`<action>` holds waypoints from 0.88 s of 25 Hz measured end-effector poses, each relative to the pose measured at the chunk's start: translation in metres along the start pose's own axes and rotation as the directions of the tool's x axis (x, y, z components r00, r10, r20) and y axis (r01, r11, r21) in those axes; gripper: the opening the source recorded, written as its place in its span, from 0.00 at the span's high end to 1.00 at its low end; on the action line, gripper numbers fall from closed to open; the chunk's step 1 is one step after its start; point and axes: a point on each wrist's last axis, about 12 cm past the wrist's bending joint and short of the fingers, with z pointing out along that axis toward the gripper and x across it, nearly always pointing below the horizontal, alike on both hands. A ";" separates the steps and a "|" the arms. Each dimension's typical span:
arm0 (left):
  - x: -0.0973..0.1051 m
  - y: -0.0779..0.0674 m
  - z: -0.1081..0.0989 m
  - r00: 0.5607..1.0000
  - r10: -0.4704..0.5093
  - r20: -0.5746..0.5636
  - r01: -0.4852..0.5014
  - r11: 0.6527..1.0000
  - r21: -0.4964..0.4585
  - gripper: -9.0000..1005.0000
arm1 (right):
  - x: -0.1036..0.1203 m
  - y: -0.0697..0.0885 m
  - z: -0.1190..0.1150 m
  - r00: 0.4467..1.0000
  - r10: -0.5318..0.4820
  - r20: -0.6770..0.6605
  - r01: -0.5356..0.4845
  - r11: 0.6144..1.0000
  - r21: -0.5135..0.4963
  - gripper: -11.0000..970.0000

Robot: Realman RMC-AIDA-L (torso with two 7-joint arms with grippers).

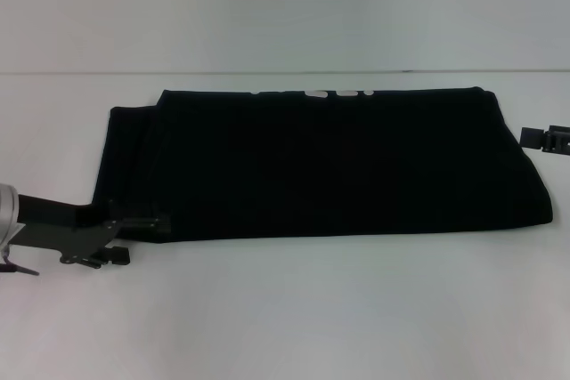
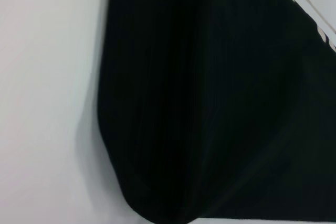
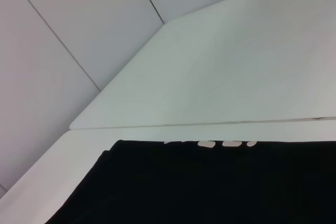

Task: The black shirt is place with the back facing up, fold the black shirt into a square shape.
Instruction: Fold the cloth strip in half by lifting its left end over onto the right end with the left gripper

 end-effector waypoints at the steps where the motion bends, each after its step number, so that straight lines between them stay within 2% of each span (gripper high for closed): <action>1: 0.000 0.000 0.000 1.000 -0.007 0.002 0.007 1.000 -0.001 0.05 | 0.000 0.000 0.000 1.000 0.000 0.000 0.000 1.000 0.001 0.04; 9: -0.001 0.008 0.004 0.992 -0.119 0.038 0.118 0.993 0.014 0.05 | -0.002 0.000 0.001 1.000 -0.006 0.003 0.006 1.000 0.002 0.04; 22: -0.003 0.013 0.005 0.969 -0.235 0.073 0.234 0.972 0.021 0.06 | -0.005 0.000 0.001 1.000 -0.014 0.015 0.014 1.000 0.005 0.04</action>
